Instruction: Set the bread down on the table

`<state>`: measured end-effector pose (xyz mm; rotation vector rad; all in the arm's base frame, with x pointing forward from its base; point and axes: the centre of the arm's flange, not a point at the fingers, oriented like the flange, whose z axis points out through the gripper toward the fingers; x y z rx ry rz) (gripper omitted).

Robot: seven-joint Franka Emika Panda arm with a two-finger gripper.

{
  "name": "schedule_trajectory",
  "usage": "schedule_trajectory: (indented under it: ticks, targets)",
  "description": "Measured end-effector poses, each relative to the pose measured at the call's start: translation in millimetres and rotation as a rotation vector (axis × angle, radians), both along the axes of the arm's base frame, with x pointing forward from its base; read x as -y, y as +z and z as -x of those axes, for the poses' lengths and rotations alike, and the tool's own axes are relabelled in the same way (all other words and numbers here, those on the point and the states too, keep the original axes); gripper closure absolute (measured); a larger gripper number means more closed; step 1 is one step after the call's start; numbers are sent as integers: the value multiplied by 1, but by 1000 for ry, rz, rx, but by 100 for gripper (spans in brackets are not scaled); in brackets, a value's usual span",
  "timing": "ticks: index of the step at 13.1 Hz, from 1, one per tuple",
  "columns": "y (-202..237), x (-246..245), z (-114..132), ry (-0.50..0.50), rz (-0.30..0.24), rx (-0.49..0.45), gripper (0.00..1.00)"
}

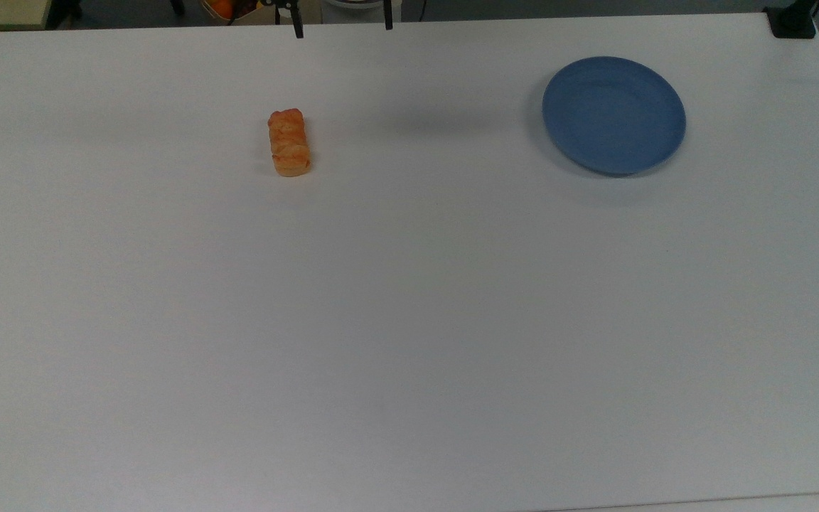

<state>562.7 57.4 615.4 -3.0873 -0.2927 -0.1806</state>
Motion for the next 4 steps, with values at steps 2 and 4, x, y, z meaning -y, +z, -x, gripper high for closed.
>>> schedule_trajectory:
  ticks: [2, 4]
  targets:
    - [-1, 0, 2, 14, 2, -2, 0]
    - [-2, 0, 4, 18, 2, -4, 0]
